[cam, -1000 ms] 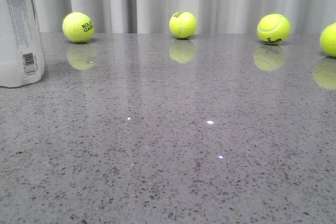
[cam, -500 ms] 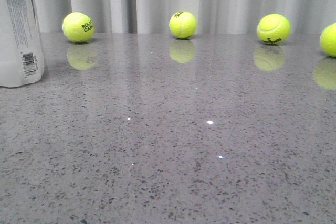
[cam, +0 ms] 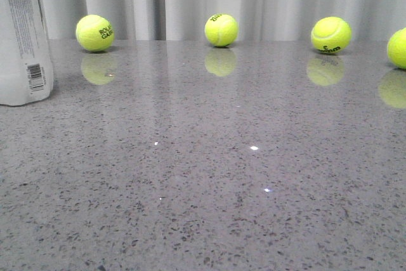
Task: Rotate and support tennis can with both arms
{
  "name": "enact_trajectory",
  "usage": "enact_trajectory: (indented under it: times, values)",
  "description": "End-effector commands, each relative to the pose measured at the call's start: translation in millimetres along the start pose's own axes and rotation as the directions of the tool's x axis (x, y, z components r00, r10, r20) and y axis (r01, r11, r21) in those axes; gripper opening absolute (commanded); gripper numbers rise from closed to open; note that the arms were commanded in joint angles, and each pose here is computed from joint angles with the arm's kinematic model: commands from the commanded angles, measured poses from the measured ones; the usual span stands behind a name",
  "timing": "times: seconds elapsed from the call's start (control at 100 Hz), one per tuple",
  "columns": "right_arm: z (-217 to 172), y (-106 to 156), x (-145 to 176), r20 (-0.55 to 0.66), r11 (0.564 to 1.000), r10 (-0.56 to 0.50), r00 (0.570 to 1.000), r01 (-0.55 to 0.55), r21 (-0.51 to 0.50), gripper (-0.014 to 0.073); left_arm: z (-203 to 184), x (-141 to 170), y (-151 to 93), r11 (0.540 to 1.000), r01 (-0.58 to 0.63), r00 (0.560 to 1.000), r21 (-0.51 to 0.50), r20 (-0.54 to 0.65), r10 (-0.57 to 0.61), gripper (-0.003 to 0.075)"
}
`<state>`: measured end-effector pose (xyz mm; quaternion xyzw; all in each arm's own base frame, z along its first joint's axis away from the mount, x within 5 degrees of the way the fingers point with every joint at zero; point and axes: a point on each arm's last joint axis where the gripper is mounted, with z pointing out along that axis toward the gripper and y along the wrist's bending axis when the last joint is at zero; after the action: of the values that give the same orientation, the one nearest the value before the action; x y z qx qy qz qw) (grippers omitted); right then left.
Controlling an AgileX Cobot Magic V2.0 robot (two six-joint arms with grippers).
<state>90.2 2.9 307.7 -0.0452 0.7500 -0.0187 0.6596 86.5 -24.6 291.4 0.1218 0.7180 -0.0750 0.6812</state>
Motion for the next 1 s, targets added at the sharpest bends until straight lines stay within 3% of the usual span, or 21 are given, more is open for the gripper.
enact_trajectory:
  times: [0.0, 0.5, 0.67, 0.99]
  values:
    - [-2, -2, -16, 0.108, 1.000, -0.006, 0.994, 0.004, 0.017, -0.0066, -8, -8, 4, 0.999, 0.009, 0.992, -0.046, 0.122, -0.003, -0.0021]
    - [-2, -2, -16, 0.108, 1.000, -0.006, 0.994, 0.004, 0.017, -0.0066, -37, 70, 5, 0.982, 0.015, 0.981, -0.189, 0.192, 0.022, -0.0021]
    - [-2, -2, -16, 0.107, 1.000, -0.006, 0.994, 0.004, 0.017, -0.0066, -33, 82, 5, 0.980, 0.007, 0.986, -0.198, 0.164, 0.026, -0.0021]
    - [-2, -2, -16, 0.107, 1.000, -0.006, 0.994, 0.004, 0.016, -0.0066, -32, 85, 4, 0.981, -0.002, 0.975, -0.195, 0.218, 0.046, -0.0021]
